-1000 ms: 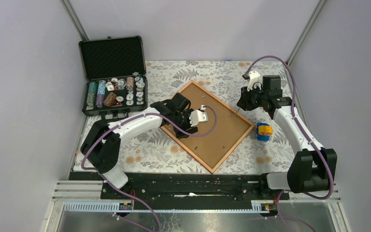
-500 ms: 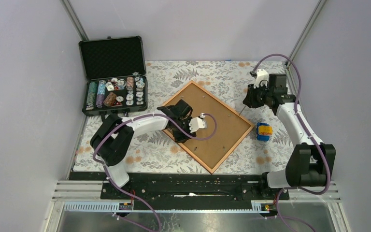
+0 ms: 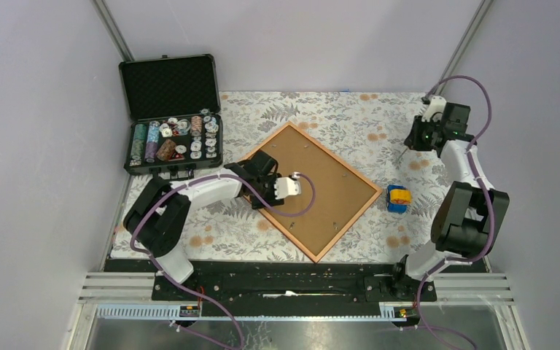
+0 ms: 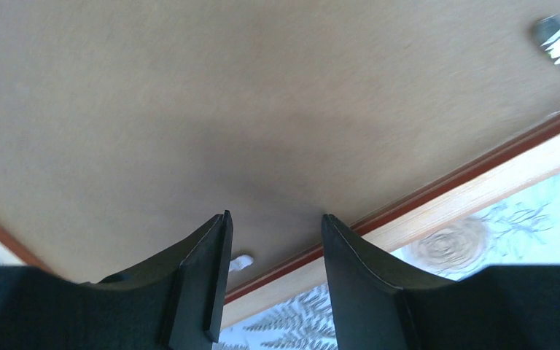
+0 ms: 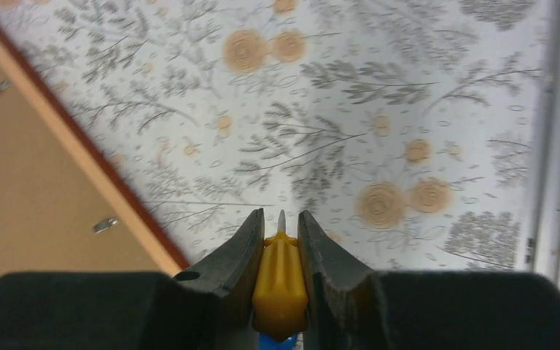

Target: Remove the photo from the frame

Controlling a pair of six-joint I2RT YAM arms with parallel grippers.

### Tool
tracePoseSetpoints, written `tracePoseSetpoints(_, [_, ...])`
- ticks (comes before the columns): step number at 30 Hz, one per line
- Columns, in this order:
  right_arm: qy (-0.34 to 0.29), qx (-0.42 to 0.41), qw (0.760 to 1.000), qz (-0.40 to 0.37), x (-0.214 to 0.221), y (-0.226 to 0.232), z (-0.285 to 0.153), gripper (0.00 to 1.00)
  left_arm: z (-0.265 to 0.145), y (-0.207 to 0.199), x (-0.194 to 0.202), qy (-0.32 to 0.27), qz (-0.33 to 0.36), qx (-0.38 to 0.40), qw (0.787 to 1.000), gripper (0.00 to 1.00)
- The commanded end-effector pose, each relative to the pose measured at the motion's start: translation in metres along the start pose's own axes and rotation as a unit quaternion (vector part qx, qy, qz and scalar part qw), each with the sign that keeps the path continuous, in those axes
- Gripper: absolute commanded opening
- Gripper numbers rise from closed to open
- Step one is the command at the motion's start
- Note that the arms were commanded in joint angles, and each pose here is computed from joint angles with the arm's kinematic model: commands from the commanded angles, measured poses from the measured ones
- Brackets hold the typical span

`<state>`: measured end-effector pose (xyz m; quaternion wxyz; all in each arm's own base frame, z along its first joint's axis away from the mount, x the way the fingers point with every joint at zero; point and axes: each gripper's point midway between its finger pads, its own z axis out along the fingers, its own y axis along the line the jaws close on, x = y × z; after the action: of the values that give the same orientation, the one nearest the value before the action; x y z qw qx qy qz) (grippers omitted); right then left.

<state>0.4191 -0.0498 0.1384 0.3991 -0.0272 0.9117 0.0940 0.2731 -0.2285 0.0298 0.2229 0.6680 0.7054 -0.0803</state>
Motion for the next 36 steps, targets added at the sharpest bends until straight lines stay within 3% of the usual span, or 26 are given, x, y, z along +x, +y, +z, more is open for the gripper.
tracePoseSetpoints(1, [-0.061,0.041,0.997,0.005,-0.033,-0.037,-0.006,0.01,-0.018,0.001,0.043,0.064,-0.016,0.004,0.998,0.55])
tracePoseSetpoints(6, [-0.077,-0.027,0.996,0.037,-0.04,-0.018,-0.011,0.01,-0.043,0.014,0.012,-0.013,-0.05,-0.007,0.999,0.6])
tracePoseSetpoints(9, [-0.084,-0.115,0.988,0.061,-0.045,0.02,-0.023,0.0,-0.069,0.033,-0.02,-0.087,-0.099,-0.032,0.991,0.61])
tracePoseSetpoints(14, [-0.047,-0.291,0.953,0.064,-0.041,0.142,-0.048,0.01,-0.136,0.057,-0.096,-0.269,-0.159,-0.074,0.947,0.7])
tracePoseSetpoints(17, [-0.017,-0.362,0.931,0.042,-0.032,0.206,-0.061,0.02,-0.161,0.062,-0.124,-0.331,-0.179,-0.083,0.923,0.76])
tracePoseSetpoints(20, [0.022,-0.437,0.899,0.026,-0.021,0.264,-0.079,0.02,-0.168,0.064,-0.14,-0.346,-0.199,-0.074,0.914,0.77])
tracePoseSetpoints(24, [0.046,-0.492,0.869,0.001,-0.008,0.318,-0.095,0.02,-0.157,0.041,-0.16,-0.339,-0.191,-0.03,0.921,0.77])
tracePoseSetpoints(30, [0.056,-0.514,0.856,-0.024,0.002,0.355,-0.103,0.02,-0.134,0.023,-0.164,-0.312,-0.211,0.003,0.926,0.74])
tracePoseSetpoints(34, [0.063,-0.518,0.853,-0.031,0.007,0.364,-0.1,0.03,-0.127,0.011,-0.167,-0.308,-0.224,0.04,0.924,0.65])
tracePoseSetpoints(36, [0.067,-0.522,0.85,-0.028,0.009,0.366,-0.1,0.04,-0.124,0.01,-0.168,-0.308,-0.231,0.047,0.922,0.52])
